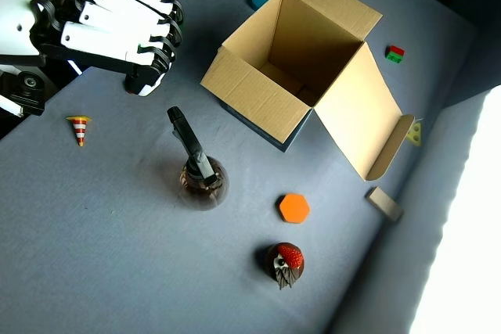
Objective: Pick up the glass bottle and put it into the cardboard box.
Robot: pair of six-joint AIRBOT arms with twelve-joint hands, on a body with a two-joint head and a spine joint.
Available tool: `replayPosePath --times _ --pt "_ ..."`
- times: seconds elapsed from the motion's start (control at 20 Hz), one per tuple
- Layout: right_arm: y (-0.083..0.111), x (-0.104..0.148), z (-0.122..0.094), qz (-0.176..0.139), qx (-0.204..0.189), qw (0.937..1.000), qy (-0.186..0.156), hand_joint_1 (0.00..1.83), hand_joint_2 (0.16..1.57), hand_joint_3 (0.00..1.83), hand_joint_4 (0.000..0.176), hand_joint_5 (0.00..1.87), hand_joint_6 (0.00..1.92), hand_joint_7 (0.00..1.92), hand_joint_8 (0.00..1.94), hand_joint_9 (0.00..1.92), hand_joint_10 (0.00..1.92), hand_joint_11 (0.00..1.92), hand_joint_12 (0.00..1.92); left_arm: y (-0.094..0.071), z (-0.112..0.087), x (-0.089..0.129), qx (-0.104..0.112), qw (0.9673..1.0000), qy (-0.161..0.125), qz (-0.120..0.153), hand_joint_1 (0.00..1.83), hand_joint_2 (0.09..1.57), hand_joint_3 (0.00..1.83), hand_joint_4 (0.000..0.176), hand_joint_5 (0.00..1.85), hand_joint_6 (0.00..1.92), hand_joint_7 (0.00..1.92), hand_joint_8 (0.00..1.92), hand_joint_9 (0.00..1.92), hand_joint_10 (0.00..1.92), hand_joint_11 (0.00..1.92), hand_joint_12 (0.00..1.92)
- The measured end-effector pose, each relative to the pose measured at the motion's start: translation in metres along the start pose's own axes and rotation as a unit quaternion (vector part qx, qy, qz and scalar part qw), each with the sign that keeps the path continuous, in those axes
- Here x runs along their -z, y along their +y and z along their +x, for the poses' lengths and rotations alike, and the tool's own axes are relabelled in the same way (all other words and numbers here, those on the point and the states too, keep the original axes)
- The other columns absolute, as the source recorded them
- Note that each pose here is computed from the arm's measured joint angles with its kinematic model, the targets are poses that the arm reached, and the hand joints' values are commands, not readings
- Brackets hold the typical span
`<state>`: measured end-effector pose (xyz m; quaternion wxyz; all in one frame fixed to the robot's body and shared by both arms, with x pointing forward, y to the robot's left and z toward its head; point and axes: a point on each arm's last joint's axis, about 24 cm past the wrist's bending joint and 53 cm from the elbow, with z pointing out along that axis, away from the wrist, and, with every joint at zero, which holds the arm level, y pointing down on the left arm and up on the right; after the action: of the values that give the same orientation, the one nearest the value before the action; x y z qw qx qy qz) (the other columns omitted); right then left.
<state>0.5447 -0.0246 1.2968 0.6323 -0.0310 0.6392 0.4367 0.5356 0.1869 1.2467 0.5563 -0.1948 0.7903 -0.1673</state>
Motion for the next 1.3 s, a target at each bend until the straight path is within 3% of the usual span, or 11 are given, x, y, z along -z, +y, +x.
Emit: replayPosePath --times 0.1,0.15,0.3,0.45,0.6,0.85,0.95,1.05,1.3 --pt "0.0 0.0 0.001 0.0 -0.002 1.0 0.001 0.33 0.97 0.41 0.0 0.07 0.44 0.15 0.18 0.04 0.51 0.0 0.83 0.001 0.002 0.001 0.002 1.0 0.003 -0.003 0.0 1.15 0.19 0.0 0.02 0.06 0.06 0.05 0.06 0.11 0.0 0.45" --pt "0.0 0.0 0.001 0.0 -0.003 1.0 0.003 0.32 1.07 0.21 0.0 0.11 0.33 0.21 0.04 0.06 0.45 0.0 0.82 0.003 0.004 0.002 0.004 0.9999 0.007 -0.007 0.0 1.23 0.03 0.0 0.04 0.01 0.08 0.0 0.1 0.02 0.0 0.41" --pt "0.005 0.0 0.0 -0.011 0.0 0.9999 0.0 0.32 1.1 0.14 0.0 0.14 0.29 0.23 0.01 0.07 0.43 0.0 0.83 0.004 0.001 0.003 0.001 1.0 -0.001 -0.008 0.0 1.24 0.02 0.0 0.04 0.0 0.08 0.0 0.1 0.01 0.0 0.41" --pt "0.01 -0.001 -0.007 -0.057 -0.014 0.9983 -0.002 0.32 1.11 0.14 0.0 0.14 0.28 0.23 0.01 0.07 0.43 0.0 0.83 0.007 0.005 0.011 0.01 0.9997 0.003 -0.02 0.0 1.24 0.02 0.0 0.05 0.0 0.08 0.0 0.1 0.01 0.0 0.41" --pt "0.0 -0.005 -0.011 -0.085 -0.042 0.9955 0.013 0.34 1.1 0.12 0.0 0.13 0.27 0.23 0.01 0.08 0.43 0.0 0.83 0.008 0.003 0.021 0.024 0.9994 0.0 -0.026 0.0 1.24 0.02 0.0 0.05 0.0 0.08 0.0 0.1 0.01 0.0 0.41" --pt "-0.015 -0.008 -0.004 -0.134 -0.082 0.9846 0.077 0.88 0.98 0.05 0.0 0.1 0.24 0.2 0.0 0.06 0.42 0.0 0.75 0.017 0.035 0.051 0.032 0.9964 0.045 -0.065 0.0 1.23 0.01 0.0 0.05 0.0 0.08 0.0 0.1 0.01 0.0 0.4" --pt "-0.032 -0.014 -0.007 -0.13 -0.113 0.9804 0.096 1.04 0.99 0.04 0.0 0.07 0.22 0.17 0.0 0.05 0.41 0.0 0.71 0.023 0.037 0.059 0.035 0.9956 0.037 -0.079 0.0 1.23 0.01 0.0 0.05 0.0 0.08 0.0 0.1 0.01 0.0 0.4" --pt "-0.05 -0.021 -0.018 -0.118 -0.143 0.9783 0.094 1.15 1.0 0.05 0.0 0.04 0.19 0.13 0.0 0.02 0.39 0.0 0.55 0.026 0.044 0.065 0.032 0.9947 0.046 -0.086 0.0 1.23 0.01 0.0 0.05 0.0 0.08 0.0 0.11 0.01 0.0 0.4" --pt "-0.082 -0.031 -0.02 -0.096 -0.144 0.9793 0.106 1.21 1.0 0.04 0.0 0.04 0.16 0.11 0.0 0.0 0.32 0.0 0.24 0.034 0.063 0.075 0.042 0.9915 0.064 -0.105 0.0 1.23 0.01 0.0 0.06 0.0 0.09 0.0 0.11 0.01 0.0 0.41"
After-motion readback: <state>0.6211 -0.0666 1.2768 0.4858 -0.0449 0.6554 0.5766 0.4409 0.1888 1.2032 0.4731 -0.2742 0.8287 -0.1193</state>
